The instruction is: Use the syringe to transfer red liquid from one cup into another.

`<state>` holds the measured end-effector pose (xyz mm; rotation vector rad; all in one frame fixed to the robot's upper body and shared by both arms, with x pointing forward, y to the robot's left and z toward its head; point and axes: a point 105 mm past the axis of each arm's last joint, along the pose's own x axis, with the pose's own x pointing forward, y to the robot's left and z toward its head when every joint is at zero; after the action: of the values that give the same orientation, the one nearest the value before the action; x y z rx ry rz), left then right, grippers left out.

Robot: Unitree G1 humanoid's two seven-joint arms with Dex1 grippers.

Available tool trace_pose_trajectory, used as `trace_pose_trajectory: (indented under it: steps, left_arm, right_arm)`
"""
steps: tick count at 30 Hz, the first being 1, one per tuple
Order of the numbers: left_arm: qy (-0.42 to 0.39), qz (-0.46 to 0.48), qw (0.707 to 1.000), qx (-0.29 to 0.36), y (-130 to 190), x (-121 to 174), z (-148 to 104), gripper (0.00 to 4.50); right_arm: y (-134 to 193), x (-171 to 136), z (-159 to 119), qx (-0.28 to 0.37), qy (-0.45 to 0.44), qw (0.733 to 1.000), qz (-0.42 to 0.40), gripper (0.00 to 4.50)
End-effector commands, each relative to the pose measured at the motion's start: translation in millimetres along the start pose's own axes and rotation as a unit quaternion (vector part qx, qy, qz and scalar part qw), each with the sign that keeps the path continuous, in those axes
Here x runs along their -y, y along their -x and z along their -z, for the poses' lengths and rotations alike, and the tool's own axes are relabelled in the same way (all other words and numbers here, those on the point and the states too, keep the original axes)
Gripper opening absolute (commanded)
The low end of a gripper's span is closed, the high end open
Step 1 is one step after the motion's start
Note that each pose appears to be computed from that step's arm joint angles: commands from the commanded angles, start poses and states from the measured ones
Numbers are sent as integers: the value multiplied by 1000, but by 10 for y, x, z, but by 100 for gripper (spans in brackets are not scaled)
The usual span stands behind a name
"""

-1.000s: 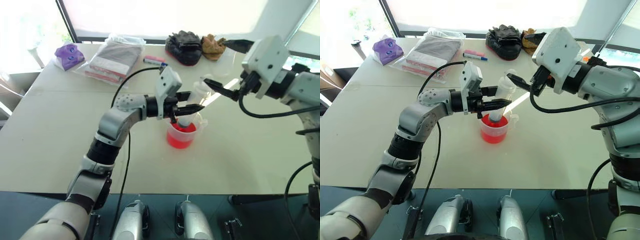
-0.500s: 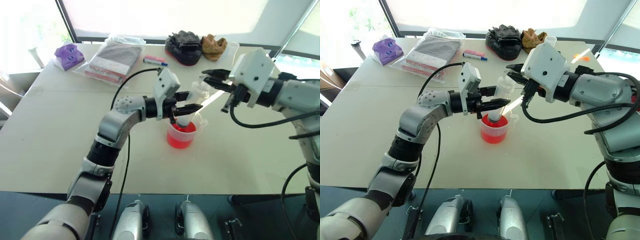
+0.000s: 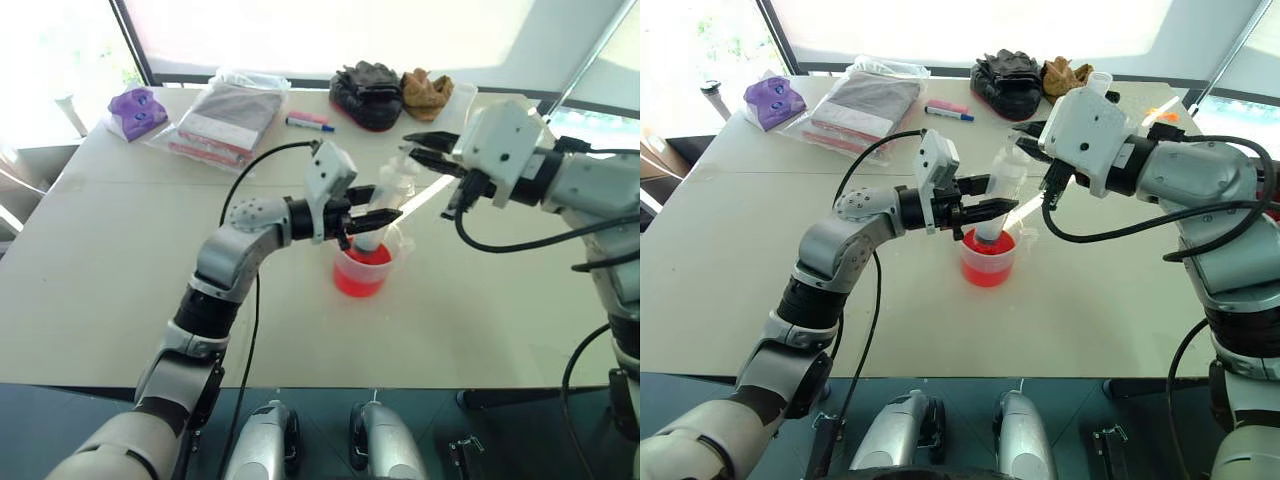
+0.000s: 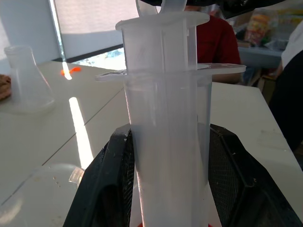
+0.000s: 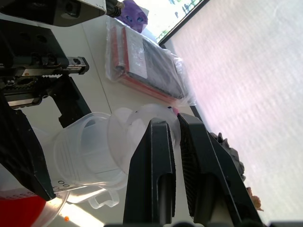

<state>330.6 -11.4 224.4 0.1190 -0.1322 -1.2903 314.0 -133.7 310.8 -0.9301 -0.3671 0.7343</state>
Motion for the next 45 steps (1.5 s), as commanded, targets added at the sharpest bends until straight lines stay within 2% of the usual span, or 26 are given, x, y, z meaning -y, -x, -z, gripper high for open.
trace_pose_trajectory:
  steps: [1,4,8,11,12,13,16,19,23,28,34,38,41,45]
  left_arm:
    - [1,51,999,-18,-62,208,90,162]
    - [0,51,999,-17,-60,204,83,162]
    - [-2,47,999,-8,-73,176,24,162]
    - [-3,43,999,-3,-76,158,-5,162]
    - [-4,42,999,-1,-75,154,-14,162]
    - [-4,39,999,4,-72,138,-44,162]
    - [-8,30,999,16,-62,92,-120,162]
    - [-6,16,999,31,-54,28,-217,162]
    - [-2,3,999,53,-30,-32,-395,162]
    - [-9,-14,998,58,22,-133,-469,162]
    - [7,-27,995,97,39,-272,-759,162]
    - [-10,-51,990,128,74,-438,-1027,162]
    - [-51,-95,983,147,63,-660,-1201,162]
    - [-77,-109,982,136,-64,-803,-1117,162]
  right_arm:
    - [256,659,-85,-11,53,986,158,5]
    - [253,676,-83,-8,54,986,160,5]
    - [220,550,-50,-4,35,991,132,5]
    - [226,503,-26,-4,17,992,122,109]
    - [225,456,-20,-5,14,994,108,168]
    - [238,414,31,-21,15,995,96,201]
    - [305,353,100,-43,16,996,79,349]
    - [480,400,48,-17,-20,996,85,349]
    - [801,289,231,-58,-96,992,56,349]
    - [1007,344,176,-35,-160,983,84,349]
    - [990,360,177,-34,-150,983,98,349]
    - [982,432,143,-20,-146,982,118,349]
    - [956,494,148,-15,-137,981,135,349]
    - [881,505,131,-4,-129,982,140,349]
